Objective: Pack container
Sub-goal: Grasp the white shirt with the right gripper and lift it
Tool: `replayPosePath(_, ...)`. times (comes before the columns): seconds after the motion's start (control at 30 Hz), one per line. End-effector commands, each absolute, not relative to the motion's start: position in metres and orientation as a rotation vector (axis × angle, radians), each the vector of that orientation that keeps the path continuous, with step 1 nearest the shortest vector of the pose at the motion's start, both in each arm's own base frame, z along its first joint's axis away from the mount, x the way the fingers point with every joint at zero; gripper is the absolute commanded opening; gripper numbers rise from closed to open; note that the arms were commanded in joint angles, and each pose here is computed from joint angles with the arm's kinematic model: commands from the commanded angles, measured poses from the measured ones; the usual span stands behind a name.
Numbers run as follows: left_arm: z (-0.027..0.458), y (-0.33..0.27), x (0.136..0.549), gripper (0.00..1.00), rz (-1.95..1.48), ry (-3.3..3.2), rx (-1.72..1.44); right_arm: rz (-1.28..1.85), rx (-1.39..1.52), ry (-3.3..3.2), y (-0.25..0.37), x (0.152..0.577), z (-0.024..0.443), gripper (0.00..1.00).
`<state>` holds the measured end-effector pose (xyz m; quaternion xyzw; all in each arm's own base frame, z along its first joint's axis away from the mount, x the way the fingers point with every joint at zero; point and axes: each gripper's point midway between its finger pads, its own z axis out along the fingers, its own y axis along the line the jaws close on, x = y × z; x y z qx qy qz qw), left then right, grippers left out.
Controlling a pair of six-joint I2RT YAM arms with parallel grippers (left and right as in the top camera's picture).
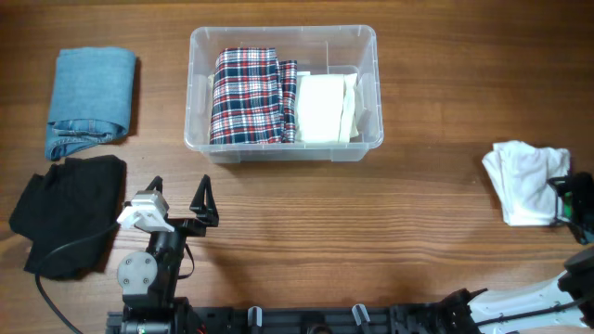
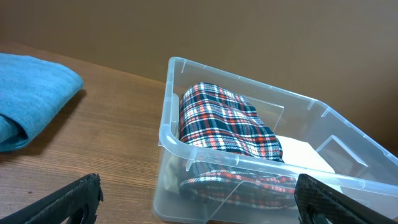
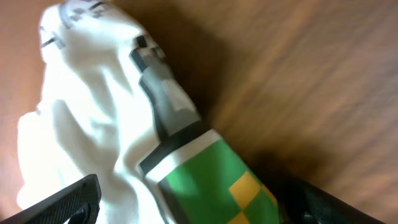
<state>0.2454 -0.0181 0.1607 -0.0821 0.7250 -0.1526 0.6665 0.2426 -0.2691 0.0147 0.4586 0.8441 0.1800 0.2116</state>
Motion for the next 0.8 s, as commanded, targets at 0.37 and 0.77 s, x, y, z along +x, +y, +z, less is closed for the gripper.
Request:
replayPosePath(0.37, 0.159, -0.014, 0.246, 1.00, -0.336, 1.635, -0.207, 0.837, 1.178, 2.390, -0.185, 0.267, -0.013, 0.68)
replayPosePath(0.77, 0.159, -0.014, 0.246, 1.00, -0.336, 1.635, -0.207, 0.796, 0.775, 2.425, -0.147, 0.335, -0.004, 0.04)
